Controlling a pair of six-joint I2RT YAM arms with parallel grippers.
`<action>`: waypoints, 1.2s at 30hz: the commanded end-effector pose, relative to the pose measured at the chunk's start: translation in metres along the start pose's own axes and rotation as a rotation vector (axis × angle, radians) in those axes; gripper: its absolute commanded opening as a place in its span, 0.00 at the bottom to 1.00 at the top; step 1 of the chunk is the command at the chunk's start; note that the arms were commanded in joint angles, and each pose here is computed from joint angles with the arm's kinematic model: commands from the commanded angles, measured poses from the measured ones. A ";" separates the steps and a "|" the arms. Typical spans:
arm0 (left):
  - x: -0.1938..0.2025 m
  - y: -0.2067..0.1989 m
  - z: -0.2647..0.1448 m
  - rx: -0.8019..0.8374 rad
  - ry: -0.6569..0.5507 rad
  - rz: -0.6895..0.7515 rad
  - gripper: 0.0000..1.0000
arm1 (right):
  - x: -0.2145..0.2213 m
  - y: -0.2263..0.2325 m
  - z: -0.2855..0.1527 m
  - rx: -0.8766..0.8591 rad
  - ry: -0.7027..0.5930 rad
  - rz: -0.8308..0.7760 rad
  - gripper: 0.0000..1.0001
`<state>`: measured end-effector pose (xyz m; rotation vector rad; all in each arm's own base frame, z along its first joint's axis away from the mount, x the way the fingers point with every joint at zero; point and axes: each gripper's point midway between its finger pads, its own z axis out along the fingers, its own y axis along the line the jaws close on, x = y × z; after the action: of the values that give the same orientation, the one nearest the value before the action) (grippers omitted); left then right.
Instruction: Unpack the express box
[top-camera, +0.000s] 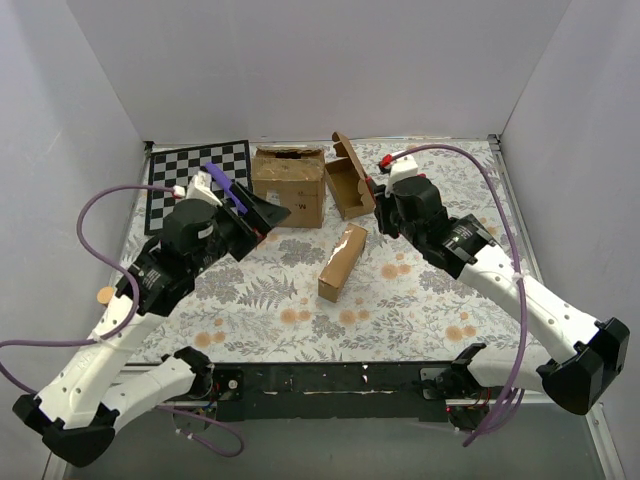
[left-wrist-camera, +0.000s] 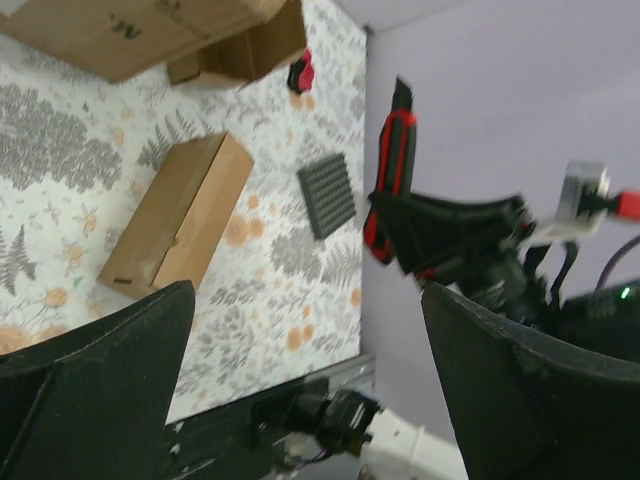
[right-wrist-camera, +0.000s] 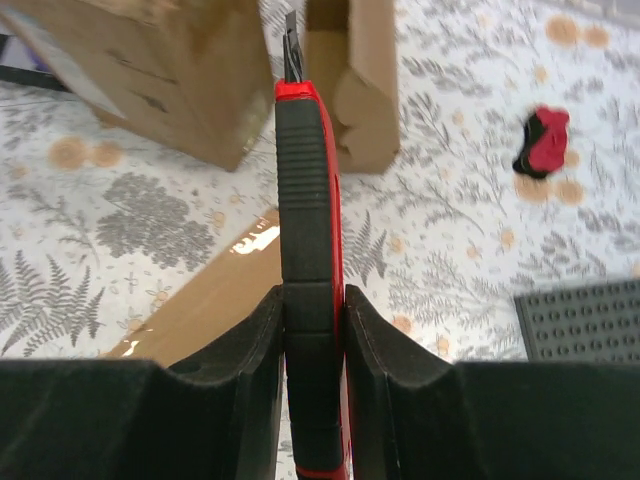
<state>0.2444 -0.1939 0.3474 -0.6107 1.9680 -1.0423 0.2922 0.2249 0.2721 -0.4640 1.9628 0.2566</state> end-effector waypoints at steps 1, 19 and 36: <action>0.057 0.026 0.006 0.068 0.233 0.157 0.98 | -0.012 -0.009 0.007 -0.006 -0.074 0.198 0.01; 0.145 0.057 0.066 0.076 0.303 0.782 0.98 | 0.021 -0.037 -0.027 0.089 -0.092 0.249 0.01; 0.161 0.067 0.171 -0.081 0.527 0.934 0.98 | 0.035 -0.034 -0.044 0.030 -0.107 0.240 0.01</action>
<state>0.2916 -0.3429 0.1594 0.4950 2.3443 -0.5486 0.2556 0.1664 0.2356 -0.2048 1.9938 0.3423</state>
